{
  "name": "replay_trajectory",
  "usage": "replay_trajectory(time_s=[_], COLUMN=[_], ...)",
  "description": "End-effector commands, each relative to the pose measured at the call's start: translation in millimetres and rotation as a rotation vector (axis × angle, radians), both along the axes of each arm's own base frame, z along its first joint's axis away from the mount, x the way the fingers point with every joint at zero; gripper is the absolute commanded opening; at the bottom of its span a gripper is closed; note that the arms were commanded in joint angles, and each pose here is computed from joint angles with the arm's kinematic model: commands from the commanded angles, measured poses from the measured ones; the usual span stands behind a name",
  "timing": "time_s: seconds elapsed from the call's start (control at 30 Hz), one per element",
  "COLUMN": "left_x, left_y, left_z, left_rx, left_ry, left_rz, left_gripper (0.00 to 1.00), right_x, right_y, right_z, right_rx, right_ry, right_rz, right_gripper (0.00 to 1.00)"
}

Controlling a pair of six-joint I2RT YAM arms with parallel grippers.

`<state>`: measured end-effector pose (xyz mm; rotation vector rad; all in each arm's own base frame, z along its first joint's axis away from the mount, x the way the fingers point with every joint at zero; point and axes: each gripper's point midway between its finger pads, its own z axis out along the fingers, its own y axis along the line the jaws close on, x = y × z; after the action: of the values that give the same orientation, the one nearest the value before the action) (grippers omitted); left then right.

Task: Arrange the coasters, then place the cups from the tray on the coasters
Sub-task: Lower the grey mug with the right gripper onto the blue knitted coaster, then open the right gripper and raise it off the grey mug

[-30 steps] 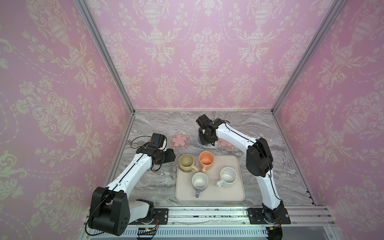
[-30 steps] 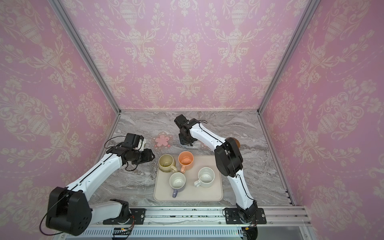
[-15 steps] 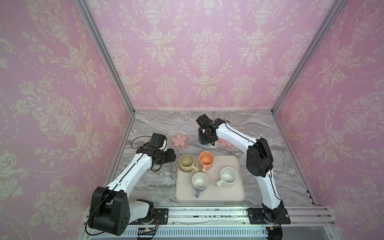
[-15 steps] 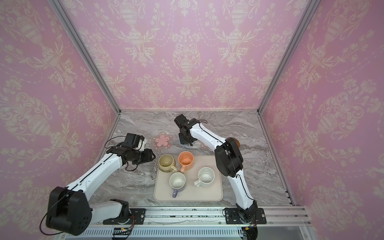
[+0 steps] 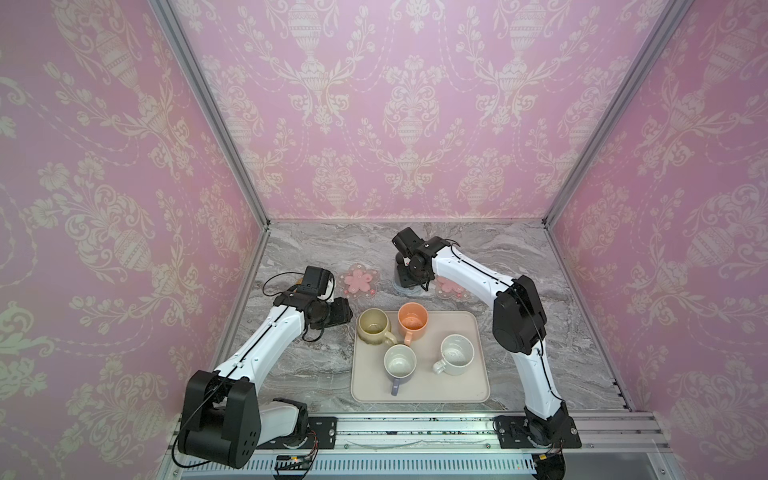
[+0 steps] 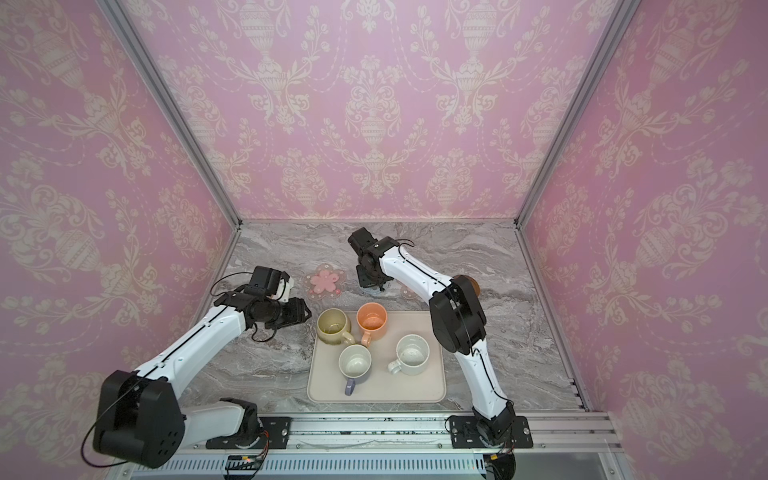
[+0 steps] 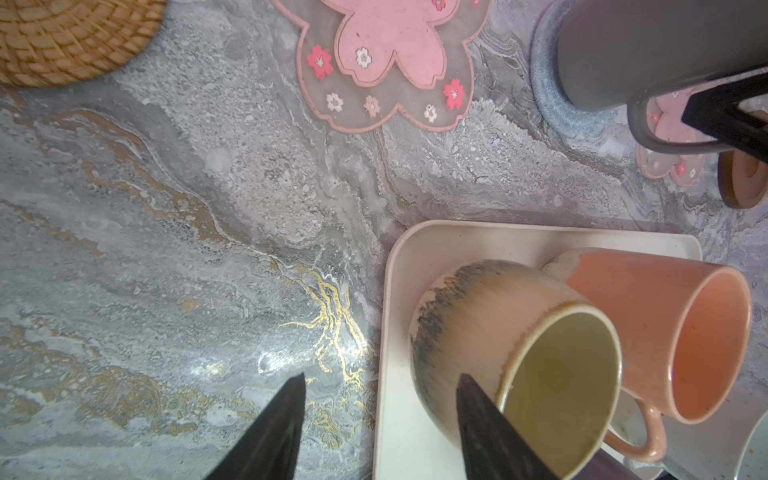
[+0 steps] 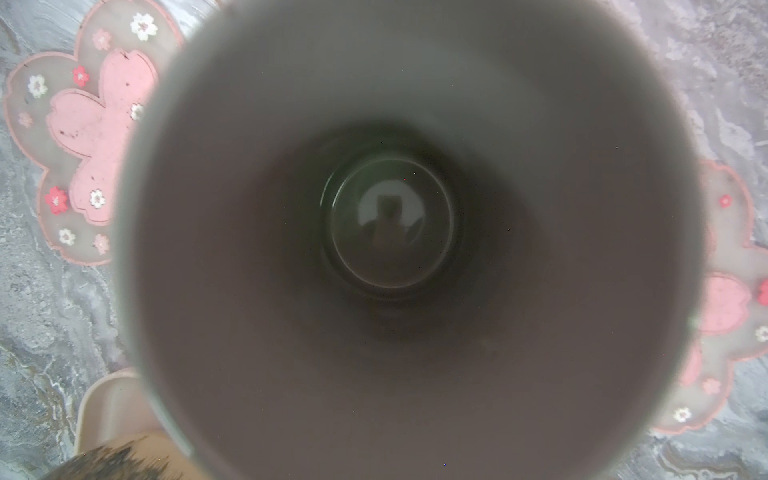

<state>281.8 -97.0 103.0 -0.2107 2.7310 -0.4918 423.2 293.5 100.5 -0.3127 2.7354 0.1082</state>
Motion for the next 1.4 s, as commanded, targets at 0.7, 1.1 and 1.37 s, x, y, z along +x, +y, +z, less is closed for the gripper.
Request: replay_trajectory(time_s=[0.7,1.1,1.37], left_x=[-4.8,-8.1,-17.2], left_y=[-2.9,-1.7,5.8], left_z=[-6.0,0.2,6.9], left_rx=[-0.031,-0.032,-0.001], left_ry=[0.04,0.031,0.026], left_rz=[0.01,0.015,0.029], left_gripper=[0.61,0.61,0.61], right_x=[-4.7,-10.9,-19.0], right_y=[5.4,1.9,-11.6], right_z=[2.0,17.0,37.6], right_rx=[0.039,0.06,0.062], right_ry=[0.006,-0.008,-0.071], right_rz=[-0.026,-0.032,-0.03], right_gripper=[0.08,0.36,0.41])
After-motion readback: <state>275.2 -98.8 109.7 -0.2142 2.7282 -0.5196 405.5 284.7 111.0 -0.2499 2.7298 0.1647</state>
